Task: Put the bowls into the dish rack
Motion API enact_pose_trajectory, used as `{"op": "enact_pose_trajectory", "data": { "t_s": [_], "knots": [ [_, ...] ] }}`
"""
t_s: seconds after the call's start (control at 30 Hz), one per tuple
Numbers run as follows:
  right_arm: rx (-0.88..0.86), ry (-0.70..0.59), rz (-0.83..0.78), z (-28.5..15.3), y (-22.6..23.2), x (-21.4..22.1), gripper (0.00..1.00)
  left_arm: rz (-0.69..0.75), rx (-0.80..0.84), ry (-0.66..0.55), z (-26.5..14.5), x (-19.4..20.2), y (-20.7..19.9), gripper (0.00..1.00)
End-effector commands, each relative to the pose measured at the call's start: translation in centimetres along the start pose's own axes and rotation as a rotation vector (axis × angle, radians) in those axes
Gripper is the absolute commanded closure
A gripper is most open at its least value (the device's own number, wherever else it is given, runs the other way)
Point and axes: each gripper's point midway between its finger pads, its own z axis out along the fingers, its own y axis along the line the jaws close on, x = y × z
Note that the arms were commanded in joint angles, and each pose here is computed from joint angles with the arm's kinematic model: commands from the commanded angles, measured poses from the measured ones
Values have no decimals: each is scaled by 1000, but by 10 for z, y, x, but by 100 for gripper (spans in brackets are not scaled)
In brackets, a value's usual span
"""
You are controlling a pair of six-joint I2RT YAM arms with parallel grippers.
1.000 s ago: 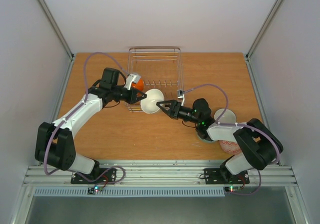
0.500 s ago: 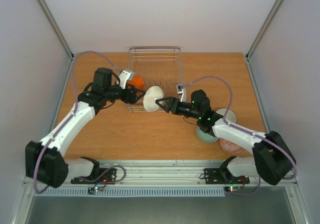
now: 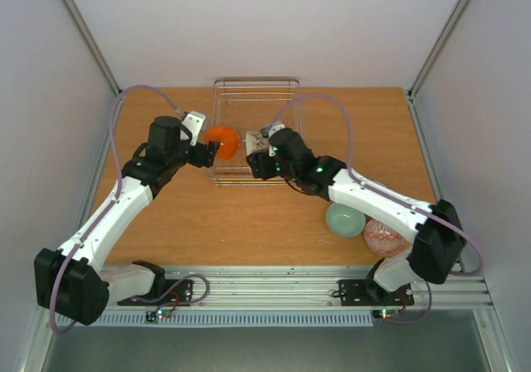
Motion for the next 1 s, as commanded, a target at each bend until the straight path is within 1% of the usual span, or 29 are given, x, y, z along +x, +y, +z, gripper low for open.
{"op": "enact_pose_trajectory", "data": {
  "t_s": [0.0, 0.1, 0.27, 0.73, 0.97],
  "knots": [
    [352, -46, -237, 4, -28, -24, 99, 37, -56, -47, -4, -9, 9, 11],
    [452, -60, -314, 11, -28, -34, 99, 38, -53, -42, -2, -6, 9, 11],
    [523, -73, -379, 19, -28, -45, 99, 41, -50, -38, 0, -4, 9, 10],
    [512, -64, -443, 62, -15, -52, 99, 50, -62, -30, 3, -1, 11, 10],
    [516, -41, -450, 81, -19, -48, 99, 50, -56, -24, 5, 1, 10, 10]
  ]
}}
